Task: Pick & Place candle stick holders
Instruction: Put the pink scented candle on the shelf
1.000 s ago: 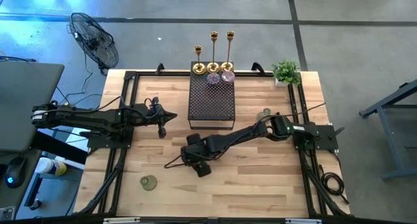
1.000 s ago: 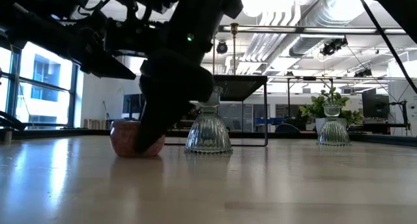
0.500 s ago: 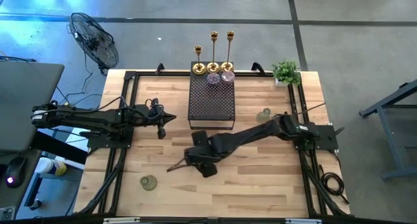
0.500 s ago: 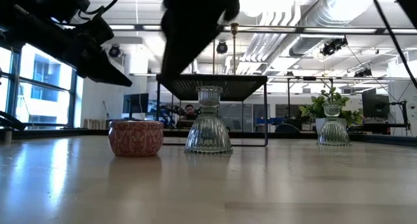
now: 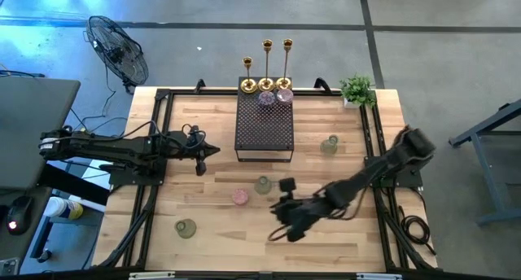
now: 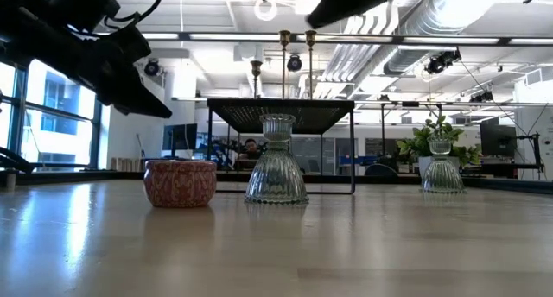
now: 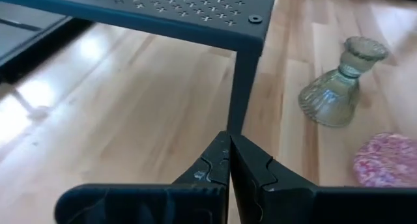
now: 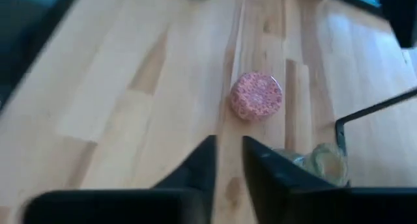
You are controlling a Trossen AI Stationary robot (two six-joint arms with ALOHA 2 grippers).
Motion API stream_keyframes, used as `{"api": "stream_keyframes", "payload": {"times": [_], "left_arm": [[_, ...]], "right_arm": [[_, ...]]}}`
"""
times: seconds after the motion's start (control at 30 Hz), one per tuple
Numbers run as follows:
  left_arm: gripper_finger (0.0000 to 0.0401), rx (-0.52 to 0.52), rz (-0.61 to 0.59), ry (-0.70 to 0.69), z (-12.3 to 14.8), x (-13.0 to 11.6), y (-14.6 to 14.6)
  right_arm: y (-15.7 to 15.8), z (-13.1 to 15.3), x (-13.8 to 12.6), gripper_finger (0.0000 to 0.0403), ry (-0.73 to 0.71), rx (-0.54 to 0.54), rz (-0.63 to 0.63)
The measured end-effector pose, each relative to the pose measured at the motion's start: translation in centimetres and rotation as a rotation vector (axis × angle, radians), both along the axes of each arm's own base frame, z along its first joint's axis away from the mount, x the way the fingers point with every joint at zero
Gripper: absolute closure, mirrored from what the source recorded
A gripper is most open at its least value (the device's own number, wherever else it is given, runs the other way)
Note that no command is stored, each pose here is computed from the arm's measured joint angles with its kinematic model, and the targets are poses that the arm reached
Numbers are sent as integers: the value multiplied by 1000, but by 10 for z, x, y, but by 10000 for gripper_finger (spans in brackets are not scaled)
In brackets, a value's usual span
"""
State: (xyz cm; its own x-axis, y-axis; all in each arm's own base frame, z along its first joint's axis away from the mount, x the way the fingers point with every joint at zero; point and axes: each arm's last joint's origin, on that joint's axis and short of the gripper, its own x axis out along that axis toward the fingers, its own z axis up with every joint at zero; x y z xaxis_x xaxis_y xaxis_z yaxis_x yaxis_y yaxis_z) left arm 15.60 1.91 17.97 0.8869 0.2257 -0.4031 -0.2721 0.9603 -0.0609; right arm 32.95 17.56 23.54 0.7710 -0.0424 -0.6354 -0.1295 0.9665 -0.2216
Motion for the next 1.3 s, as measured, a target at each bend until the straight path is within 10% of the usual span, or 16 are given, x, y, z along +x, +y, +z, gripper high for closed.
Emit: {"api": "stream_keyframes", "payload": {"times": [0.47, 1.07, 1.3], "left_arm": [[386, -230, -202, 70, 21, 14, -66], [17, -137, -195, 387, 16, 99, -149], [21, -75, -139, 434, 0, 117, -147]], "right_arm": [[-37, -38, -81, 400, -395, 158, -93], [-37, -42, -85, 401, -424, 167, -83], [-37, -42, -85, 401, -421, 173, -72]]}}
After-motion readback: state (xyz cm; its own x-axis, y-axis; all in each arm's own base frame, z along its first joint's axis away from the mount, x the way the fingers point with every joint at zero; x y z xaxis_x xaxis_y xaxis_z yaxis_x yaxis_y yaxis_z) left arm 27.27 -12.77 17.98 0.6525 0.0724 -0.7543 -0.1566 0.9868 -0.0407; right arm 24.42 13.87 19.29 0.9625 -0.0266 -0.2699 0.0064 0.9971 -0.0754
